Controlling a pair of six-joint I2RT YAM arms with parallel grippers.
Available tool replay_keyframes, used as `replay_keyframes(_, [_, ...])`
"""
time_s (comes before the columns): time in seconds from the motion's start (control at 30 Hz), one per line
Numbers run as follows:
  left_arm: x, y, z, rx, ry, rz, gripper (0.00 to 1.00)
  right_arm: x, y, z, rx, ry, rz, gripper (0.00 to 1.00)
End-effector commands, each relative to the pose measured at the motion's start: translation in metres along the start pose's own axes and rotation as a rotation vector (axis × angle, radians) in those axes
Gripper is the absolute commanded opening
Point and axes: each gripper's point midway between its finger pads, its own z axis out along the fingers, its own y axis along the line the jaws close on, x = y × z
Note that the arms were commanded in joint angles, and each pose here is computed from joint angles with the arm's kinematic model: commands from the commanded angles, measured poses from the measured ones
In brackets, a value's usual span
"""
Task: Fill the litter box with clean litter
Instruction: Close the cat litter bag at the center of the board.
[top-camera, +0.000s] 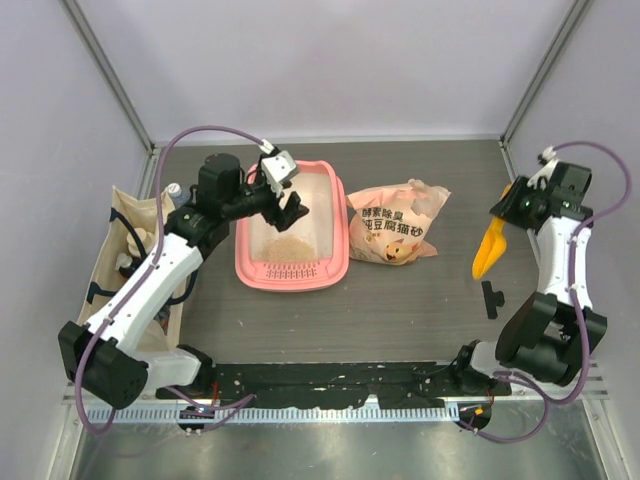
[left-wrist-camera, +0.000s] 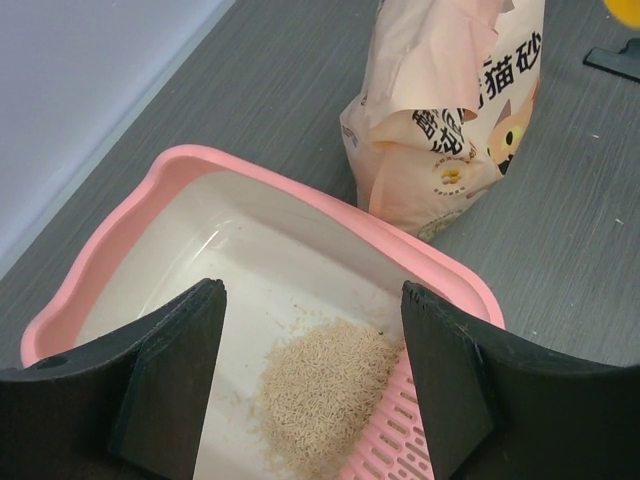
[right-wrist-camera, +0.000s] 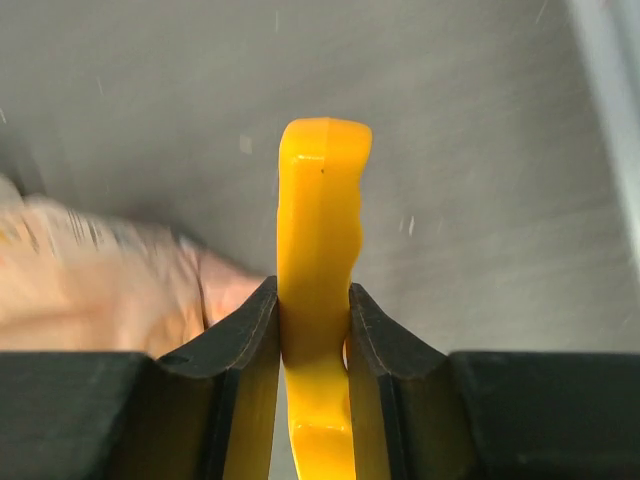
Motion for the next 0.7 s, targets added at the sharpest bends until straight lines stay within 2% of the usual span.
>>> replay_keyframes(0.0, [-0.033, -0.009, 0.009, 0.048, -0.096, 0.059, 0.74, 0.07, 0.016, -0.026, -0.107, 0.149, -0.056, 0.02])
replay_keyframes(0.13, [-0.033, -0.011, 0.014, 0.058, -0.092, 0.061, 0.74, 0.129, 0.023, -0.014, -0.207, 0.355, 0.012, 0.03])
replay_keyframes(0.3, [-0.035, -0.02, 0.021, 0.089, -0.095, 0.06, 0.74, 0.128, 0.02, 0.009, -0.214, 0.323, 0.033, 0.09])
replay_keyframes(0.37, [-0.036, -0.027, 0.025, 0.11, -0.096, 0.071, 0.75, 0.143, 0.015, 0.021, -0.191, 0.398, 0.052, 0.1])
replay_keyframes(0.5, [-0.036, -0.034, 0.034, 0.137, -0.09, 0.081, 0.75, 0.169, 0.003, 0.034, -0.152, 0.466, 0.084, 0.1])
replay_keyframes(0.53, [-0.038, -0.036, 0.035, 0.146, -0.092, 0.084, 0.75, 0.174, 0.005, 0.035, -0.166, 0.484, 0.095, 0.22])
replay_keyframes(0.57, [-0.036, -0.04, 0.04, 0.16, -0.087, 0.084, 0.75, 0.177, 0.011, 0.036, -0.203, 0.497, 0.109, 0.3])
replay_keyframes(0.63, [-0.038, -0.044, 0.045, 0.174, -0.087, 0.094, 0.75, 0.175, 0.013, 0.038, -0.212, 0.487, 0.103, 0.41])
replay_keyframes(0.67, [-0.036, -0.048, 0.051, 0.189, -0.081, 0.102, 0.75, 0.172, 0.013, 0.038, -0.212, 0.478, 0.093, 0.43])
